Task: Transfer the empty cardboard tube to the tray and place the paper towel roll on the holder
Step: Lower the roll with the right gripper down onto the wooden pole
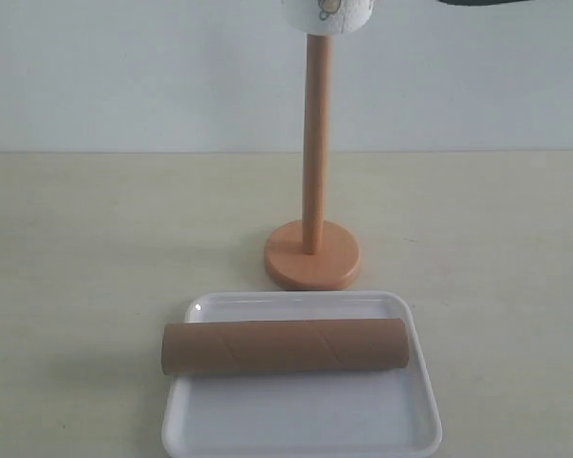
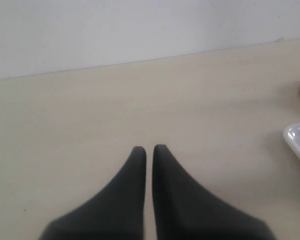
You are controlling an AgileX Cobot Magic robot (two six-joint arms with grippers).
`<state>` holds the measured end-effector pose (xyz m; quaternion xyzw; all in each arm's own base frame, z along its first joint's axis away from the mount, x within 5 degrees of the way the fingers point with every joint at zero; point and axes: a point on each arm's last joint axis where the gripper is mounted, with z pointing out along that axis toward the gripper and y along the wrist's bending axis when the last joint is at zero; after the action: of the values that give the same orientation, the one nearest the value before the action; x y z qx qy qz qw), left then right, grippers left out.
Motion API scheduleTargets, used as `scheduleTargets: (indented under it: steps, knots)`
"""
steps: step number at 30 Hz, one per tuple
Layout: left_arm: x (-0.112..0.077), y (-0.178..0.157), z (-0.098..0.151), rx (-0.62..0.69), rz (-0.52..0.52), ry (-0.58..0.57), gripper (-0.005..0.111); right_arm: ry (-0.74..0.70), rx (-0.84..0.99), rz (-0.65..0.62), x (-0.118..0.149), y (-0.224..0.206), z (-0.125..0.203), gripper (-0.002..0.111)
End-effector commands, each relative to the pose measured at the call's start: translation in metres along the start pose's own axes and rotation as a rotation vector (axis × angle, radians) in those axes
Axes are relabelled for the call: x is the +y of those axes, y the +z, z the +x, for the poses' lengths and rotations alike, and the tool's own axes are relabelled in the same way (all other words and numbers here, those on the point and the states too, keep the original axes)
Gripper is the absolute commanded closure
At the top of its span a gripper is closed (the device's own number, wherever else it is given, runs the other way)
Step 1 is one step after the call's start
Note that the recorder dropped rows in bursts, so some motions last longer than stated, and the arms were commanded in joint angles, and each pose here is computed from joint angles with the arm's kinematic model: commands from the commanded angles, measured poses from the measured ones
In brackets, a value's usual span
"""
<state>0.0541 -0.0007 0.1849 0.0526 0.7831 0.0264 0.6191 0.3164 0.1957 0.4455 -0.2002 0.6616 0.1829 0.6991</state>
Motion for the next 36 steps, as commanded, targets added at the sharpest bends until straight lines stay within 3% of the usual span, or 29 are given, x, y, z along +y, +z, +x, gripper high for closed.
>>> scheduleTargets:
  steps: [1,16,26,36]
  knots:
    - [0.000,0.000,0.000,-0.007,0.000,-0.014,0.103,0.007,0.018,0.010,0.000,0.004,0.002,0.109]
    - [0.000,0.000,0.000,-0.007,0.000,-0.014,0.103,-0.006,0.174,0.001,0.003,0.047,0.067,0.109]
    - [0.000,0.000,0.000,-0.007,0.000,-0.014,0.103,-0.048,0.108,-0.166,0.020,0.038,0.115,0.109]
    - [0.000,0.000,0.000,-0.007,0.000,-0.014,0.103,-0.065,0.139,-0.148,0.019,0.030,0.141,0.109]
